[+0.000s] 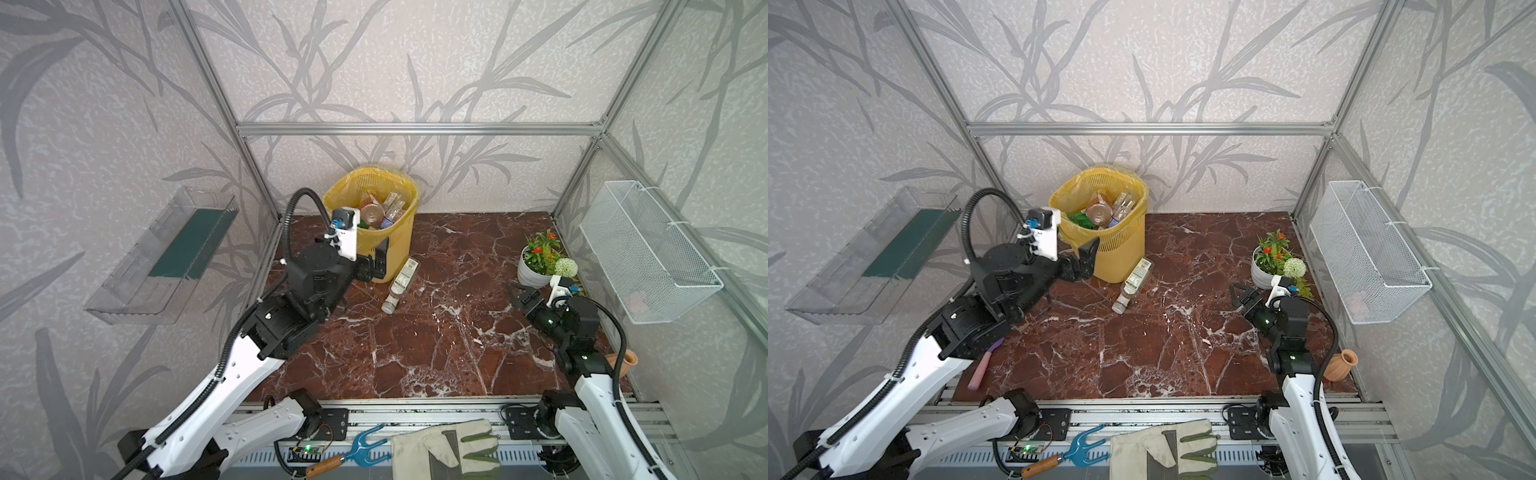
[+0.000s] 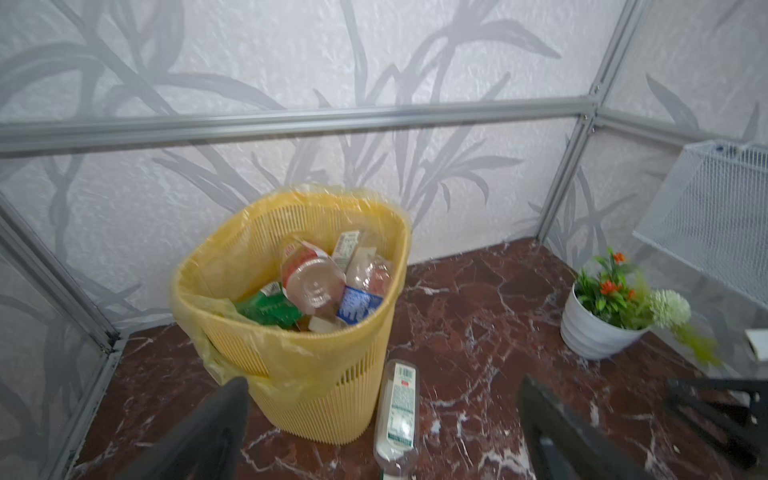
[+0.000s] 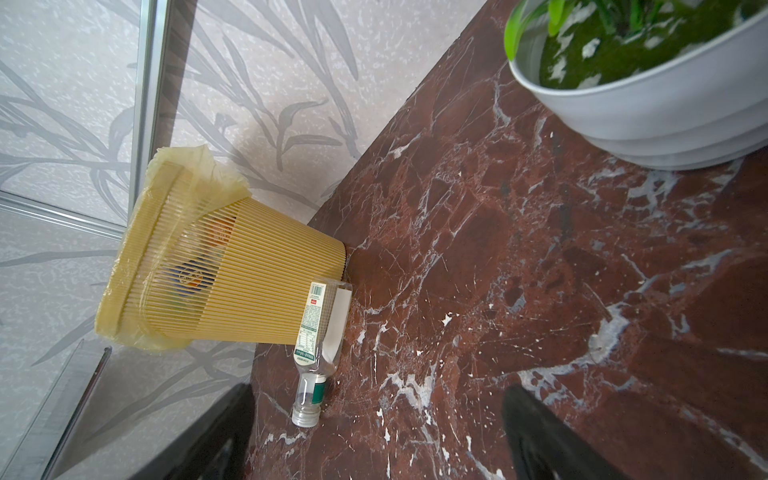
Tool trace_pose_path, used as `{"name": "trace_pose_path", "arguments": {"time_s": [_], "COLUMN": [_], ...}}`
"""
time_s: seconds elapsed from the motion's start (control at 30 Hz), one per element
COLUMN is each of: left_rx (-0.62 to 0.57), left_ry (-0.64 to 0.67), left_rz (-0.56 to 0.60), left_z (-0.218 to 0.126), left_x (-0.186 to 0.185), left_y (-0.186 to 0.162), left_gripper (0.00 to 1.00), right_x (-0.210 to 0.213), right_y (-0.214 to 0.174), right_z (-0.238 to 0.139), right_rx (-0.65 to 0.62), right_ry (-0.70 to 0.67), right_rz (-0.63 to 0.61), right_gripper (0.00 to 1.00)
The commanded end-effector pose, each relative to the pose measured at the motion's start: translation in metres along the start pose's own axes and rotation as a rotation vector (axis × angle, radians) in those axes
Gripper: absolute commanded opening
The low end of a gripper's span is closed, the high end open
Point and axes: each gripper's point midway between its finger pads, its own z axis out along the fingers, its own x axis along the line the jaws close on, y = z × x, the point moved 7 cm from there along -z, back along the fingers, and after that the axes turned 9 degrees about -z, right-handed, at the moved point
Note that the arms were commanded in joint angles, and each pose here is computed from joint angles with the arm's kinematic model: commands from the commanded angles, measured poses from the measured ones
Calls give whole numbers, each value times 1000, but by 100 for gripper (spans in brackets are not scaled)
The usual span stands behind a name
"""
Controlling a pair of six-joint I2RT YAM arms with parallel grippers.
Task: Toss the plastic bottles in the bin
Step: 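Move the left gripper back toward the white-green labelled clear bottle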
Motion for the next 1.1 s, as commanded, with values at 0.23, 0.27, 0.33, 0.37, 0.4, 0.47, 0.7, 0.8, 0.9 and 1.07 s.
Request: {"name": "trace_pose_path", "arguments": {"time_s": [0.23, 0.27, 0.33, 0.37, 0.4, 0.47, 0.7, 0.8, 0.9, 1.07], "left_rx": [245, 253, 265, 276, 285, 320, 480, 533, 585, 625], "left_ry": [173, 183, 192, 215, 240, 275, 267, 256, 271, 247], "left_rz": [-85, -96, -97, -98, -104, -81, -12, -19, -10, -17], "left_z": [37, 41, 50, 54, 58, 67, 107, 122, 133, 147], "left_x": [11, 12, 12, 14, 15, 15, 8, 10, 14, 18], "left_y": [-126, -136, -151, -160, -165, -178, -216, -232, -247, -265], "left_gripper": [99, 99, 99, 99, 99, 92, 84, 84, 84, 79], "right_x": [6, 6, 5, 5, 5, 5, 4, 3, 3, 3], "right_y": [2, 2, 2, 1, 1, 1, 0, -1, -2, -2], "right_z": [2, 2, 1, 1, 1, 1, 1, 1, 0, -1], "right_rx": [0, 1, 2, 3, 2, 3, 7, 6, 5, 3], "right_ry": [25, 24, 20, 19, 17, 18, 17, 15, 10, 9], "right_rz": [-2, -3, -1, -1, 1, 2, 4, 6, 4, 1], "right_gripper": [93, 93, 93, 93, 93, 93, 93, 93, 93, 93]}}
